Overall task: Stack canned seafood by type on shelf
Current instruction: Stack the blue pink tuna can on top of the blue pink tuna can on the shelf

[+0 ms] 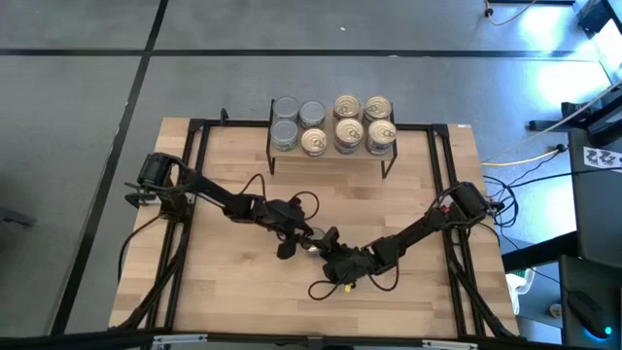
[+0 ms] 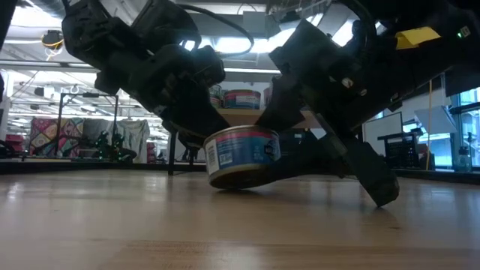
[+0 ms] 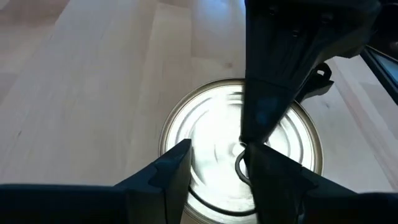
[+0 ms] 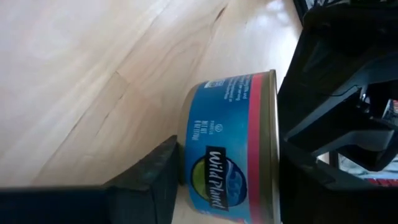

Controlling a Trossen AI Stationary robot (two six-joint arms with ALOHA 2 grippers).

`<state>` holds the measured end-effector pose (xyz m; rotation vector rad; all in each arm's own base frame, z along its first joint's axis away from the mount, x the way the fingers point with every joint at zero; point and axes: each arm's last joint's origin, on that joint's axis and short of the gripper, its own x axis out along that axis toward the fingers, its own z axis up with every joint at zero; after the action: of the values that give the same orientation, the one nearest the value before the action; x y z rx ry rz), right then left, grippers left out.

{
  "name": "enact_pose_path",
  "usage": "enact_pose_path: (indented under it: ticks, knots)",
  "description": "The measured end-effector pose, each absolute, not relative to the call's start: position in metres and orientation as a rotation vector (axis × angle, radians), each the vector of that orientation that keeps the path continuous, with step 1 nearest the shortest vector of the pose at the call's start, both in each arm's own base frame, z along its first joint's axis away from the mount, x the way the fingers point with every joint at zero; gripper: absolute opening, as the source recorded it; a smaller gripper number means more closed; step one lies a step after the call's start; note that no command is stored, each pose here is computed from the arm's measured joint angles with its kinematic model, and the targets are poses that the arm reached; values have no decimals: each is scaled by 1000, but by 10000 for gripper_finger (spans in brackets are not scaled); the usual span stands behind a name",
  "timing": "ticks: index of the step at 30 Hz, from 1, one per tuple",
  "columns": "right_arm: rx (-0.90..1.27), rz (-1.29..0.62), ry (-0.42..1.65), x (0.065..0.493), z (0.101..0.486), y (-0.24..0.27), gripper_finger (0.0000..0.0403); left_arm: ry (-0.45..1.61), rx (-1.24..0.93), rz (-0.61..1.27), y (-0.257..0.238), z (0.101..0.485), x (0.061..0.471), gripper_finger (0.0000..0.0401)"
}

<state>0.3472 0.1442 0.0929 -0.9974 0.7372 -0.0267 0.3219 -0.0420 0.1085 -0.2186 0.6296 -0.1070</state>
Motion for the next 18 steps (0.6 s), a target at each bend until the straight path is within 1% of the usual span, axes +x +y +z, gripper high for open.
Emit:
enact_pose_path:
  ticks: [3, 8, 12, 15, 18]
  knots:
    - [-986, -38, 724, 347, 97, 145, 199, 626, -223, -104, -38, 111, 322, 157]
    - [-1001, -64, 721, 344, 115, 140, 194, 611, -166, -80, -27, 129, 318, 157]
    - [-985, -88, 681, 340, 142, 138, 194, 578, -112, -63, -19, 155, 310, 157]
    - [-982, -91, 673, 335, 158, 136, 194, 596, -68, -7, -12, 168, 302, 157]
    - [-988, -124, 671, 329, 175, 133, 194, 619, -33, 10, -8, 180, 291, 157]
